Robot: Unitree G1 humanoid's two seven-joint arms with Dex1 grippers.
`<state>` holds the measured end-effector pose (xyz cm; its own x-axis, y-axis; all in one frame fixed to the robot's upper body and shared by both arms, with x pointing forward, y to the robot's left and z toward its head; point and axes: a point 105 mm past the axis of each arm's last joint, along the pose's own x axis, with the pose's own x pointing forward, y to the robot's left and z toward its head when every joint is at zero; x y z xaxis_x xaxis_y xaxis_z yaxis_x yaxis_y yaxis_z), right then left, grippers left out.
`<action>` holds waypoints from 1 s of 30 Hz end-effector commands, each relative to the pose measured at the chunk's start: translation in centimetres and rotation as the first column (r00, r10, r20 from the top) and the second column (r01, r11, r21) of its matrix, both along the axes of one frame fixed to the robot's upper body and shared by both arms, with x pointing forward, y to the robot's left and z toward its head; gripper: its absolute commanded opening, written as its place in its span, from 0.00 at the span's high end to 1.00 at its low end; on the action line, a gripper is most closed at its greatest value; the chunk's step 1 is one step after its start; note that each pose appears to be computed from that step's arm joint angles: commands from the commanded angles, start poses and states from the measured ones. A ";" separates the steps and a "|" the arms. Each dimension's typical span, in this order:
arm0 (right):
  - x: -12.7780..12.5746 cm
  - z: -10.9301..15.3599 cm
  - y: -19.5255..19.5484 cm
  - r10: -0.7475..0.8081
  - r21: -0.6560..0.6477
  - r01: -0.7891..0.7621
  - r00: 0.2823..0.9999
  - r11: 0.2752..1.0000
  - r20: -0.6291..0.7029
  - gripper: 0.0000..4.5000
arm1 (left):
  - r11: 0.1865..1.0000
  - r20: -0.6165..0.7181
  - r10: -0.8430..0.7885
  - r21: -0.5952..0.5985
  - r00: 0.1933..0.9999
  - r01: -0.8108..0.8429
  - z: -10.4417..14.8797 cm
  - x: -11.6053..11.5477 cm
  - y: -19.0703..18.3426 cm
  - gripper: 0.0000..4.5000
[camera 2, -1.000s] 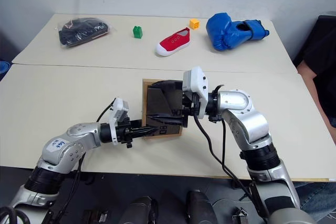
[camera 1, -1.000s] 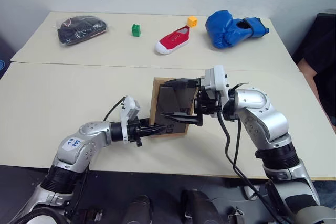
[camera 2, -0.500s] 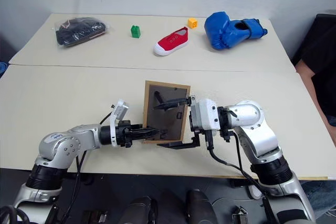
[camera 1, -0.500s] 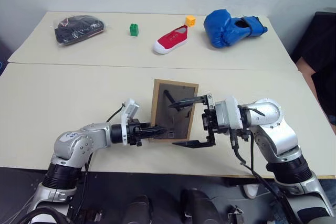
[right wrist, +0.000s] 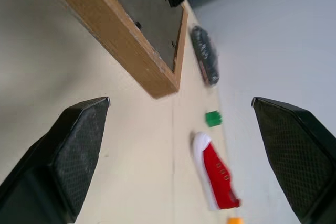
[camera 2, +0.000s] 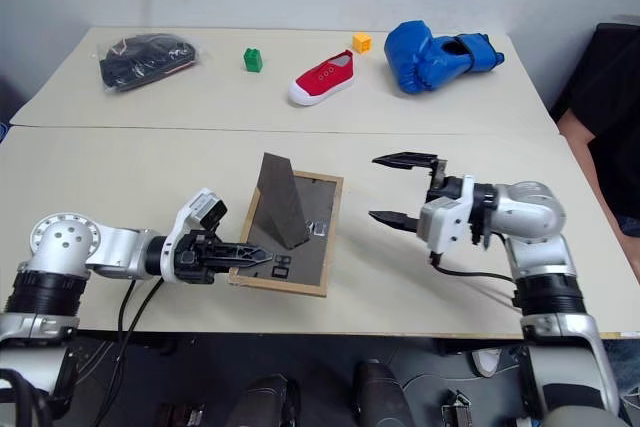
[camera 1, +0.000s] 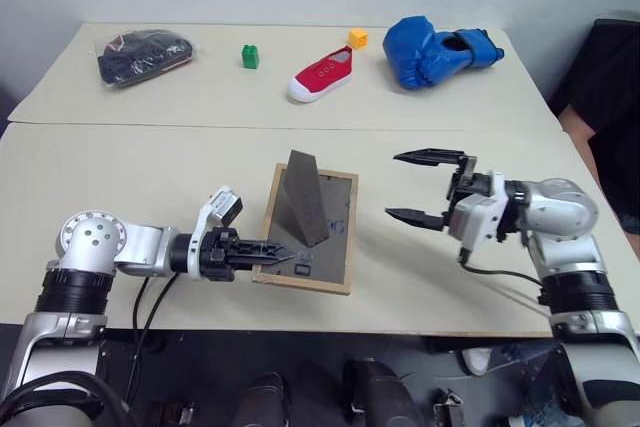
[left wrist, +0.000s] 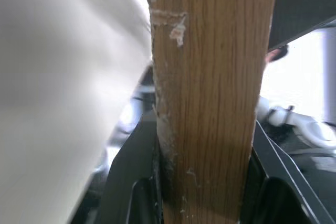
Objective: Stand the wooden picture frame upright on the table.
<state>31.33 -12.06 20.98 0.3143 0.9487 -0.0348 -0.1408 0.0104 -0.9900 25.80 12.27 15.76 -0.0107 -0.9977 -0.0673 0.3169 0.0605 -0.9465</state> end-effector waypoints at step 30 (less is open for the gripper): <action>0.6 -0.1 3.4 0.035 0.129 -0.060 0.981 0.990 0.189 0.72 | 0.928 0.410 0.362 -0.076 0.837 -0.364 7.5 2.2 4.1 0.12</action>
